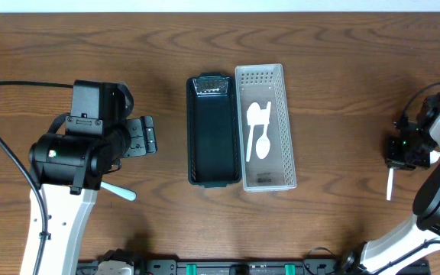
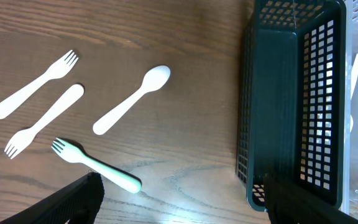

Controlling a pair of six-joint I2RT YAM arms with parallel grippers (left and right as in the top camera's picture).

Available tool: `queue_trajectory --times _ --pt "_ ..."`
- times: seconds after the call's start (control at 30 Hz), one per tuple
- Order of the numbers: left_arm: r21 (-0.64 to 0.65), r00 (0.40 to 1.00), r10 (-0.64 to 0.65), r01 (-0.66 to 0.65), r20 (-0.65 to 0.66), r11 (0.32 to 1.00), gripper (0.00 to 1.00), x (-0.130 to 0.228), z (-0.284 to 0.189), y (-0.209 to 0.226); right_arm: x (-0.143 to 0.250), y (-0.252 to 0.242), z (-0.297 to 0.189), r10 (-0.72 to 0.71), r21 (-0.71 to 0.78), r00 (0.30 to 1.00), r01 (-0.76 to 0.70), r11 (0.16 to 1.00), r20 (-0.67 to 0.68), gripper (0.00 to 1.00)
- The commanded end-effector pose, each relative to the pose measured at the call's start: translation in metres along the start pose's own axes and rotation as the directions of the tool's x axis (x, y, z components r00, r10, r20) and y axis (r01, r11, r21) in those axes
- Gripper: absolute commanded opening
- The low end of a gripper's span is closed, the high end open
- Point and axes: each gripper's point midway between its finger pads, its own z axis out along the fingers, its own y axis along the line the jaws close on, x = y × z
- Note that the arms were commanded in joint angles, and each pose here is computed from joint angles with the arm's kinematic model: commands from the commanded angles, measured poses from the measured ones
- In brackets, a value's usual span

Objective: Pack container
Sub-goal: 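Lower right gripper onto a white spoon and grasp it, then place the spoon into the grey basket and open the right gripper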

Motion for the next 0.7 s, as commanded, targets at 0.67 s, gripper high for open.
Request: queue_trajectory --times 0.67 --pt "-0.008 1.000 0.002 -0.002 0.005 1.000 0.85 -0.003 -0.001 0.001 -0.044 0.255 -0.212 -0.101 -0.236 0.946 0.179 0.955 0.309 0.01"
